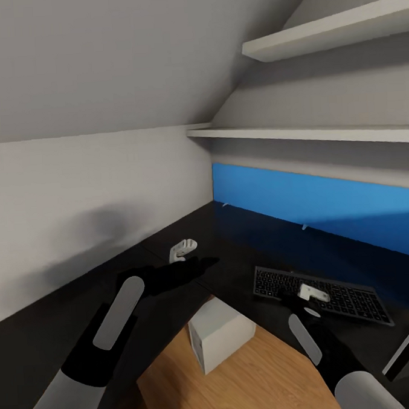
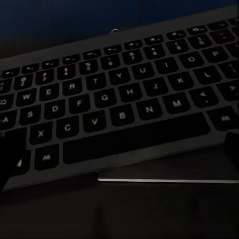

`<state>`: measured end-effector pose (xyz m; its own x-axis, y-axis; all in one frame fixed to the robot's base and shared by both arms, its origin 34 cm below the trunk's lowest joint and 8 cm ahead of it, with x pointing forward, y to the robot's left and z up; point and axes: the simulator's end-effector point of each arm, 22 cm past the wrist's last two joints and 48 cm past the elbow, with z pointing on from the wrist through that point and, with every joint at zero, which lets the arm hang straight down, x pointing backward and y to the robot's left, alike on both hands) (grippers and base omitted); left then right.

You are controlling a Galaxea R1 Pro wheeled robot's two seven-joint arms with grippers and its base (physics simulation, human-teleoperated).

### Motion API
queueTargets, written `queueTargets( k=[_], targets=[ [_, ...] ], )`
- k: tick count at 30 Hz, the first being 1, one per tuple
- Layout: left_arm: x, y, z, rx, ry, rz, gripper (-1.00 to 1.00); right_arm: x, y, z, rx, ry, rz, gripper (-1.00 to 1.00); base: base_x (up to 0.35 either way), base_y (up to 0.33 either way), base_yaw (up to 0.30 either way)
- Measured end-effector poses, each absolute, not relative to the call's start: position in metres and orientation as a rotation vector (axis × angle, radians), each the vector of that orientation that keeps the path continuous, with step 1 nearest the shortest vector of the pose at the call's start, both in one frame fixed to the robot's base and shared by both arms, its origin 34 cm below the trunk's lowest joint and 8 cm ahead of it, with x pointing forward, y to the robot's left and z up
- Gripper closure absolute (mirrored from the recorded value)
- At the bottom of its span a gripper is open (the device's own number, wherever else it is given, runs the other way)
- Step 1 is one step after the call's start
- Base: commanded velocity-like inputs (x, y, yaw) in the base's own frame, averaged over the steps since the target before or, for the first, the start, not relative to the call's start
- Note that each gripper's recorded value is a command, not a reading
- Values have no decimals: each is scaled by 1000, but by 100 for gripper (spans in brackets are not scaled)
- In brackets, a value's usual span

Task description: In the bedroom, organize the workspace by keeping the computer under the desk, ensuring the monitor is on the desk, placing the keyboard on the desk next to the monitor, placing the mouse on the desk next to the keyboard, moving the folder from the swivel chair onto the desk next to the mouse, stacking the notebook on top of the folder with the pen on top of the notebook, and positioning the swivel chair next to the desk.

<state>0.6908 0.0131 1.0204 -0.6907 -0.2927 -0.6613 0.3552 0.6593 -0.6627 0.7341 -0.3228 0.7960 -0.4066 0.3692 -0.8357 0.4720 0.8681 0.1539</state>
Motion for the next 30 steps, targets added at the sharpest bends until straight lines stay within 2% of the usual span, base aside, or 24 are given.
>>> queueTargets(
  k=[11,30],
  targets=[
    [691,13,1020,49,2085,-1047,-100,735,-326,794,622,2030,-137,-100,9,0,0],
    [691,14,1021,46,2084,-1045,-100,736,-327,796,623,2027,-138,-100,164,0,0]
  ],
)
